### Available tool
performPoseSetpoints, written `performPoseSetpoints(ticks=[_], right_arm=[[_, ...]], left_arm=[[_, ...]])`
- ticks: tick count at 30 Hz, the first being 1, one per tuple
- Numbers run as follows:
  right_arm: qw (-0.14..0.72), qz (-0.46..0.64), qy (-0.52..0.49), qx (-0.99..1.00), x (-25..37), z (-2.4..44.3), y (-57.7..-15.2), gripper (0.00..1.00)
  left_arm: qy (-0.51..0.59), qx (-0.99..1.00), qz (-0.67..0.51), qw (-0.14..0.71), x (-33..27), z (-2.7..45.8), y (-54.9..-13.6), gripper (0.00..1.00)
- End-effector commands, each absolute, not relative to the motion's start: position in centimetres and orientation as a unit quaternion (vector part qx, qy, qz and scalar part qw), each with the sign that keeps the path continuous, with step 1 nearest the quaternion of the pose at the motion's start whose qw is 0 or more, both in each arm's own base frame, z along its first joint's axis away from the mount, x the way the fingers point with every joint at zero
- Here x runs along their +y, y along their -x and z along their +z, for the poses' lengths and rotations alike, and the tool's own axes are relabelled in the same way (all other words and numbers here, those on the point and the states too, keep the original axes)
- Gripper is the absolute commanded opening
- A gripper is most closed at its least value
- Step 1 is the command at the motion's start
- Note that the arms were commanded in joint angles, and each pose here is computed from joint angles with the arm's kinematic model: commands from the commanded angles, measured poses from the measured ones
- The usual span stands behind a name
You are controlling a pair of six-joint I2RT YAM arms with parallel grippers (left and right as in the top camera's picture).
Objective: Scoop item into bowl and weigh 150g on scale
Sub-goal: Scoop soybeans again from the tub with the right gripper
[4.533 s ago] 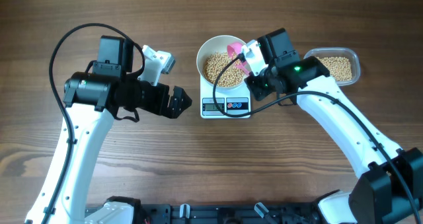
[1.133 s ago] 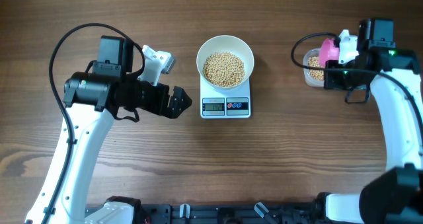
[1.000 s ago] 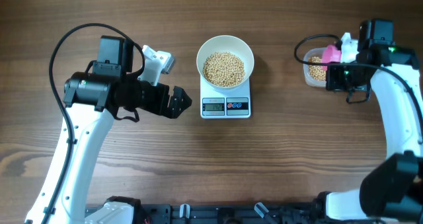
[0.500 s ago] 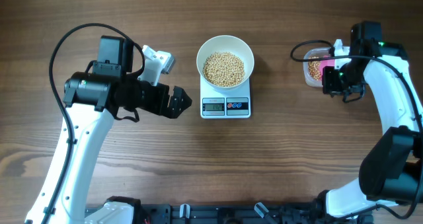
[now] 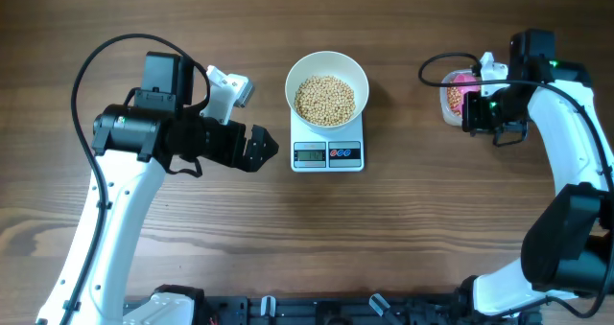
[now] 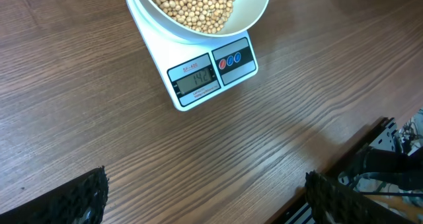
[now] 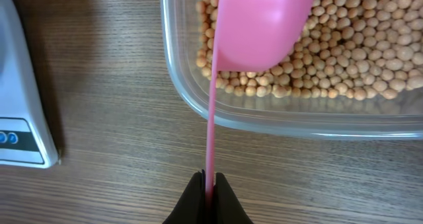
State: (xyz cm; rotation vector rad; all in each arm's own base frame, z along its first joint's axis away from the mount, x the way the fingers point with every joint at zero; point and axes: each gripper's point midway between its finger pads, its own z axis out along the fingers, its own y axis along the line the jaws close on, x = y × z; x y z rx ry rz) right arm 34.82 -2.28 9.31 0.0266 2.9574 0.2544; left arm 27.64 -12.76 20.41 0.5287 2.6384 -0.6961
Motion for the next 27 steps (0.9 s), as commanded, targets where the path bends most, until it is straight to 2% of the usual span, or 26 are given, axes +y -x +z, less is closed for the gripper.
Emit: performPoseSetpoints(ticks=[1,20,27], right_arm=[[0.084,0.119,-0.035,0.989,-2.5,9.0,-34.7,0.04],[0.126,0.295,-0.153,0.935,-5.4,11.8,-34.2,0.04],[0.173,0.398,-0.132,0.891,-4.9,14.7,-34.0,0.04]], left_arm=[[-0.202,0.926,-0.253,0.192,-13.1,21.2,-27.4,1.00],[-0.202,0.926,-0.253,0.192,-13.1,21.2,-27.4,1.00],[-0.202,0.926,-0.253,0.192,-13.1,21.2,-27.4,1.00]])
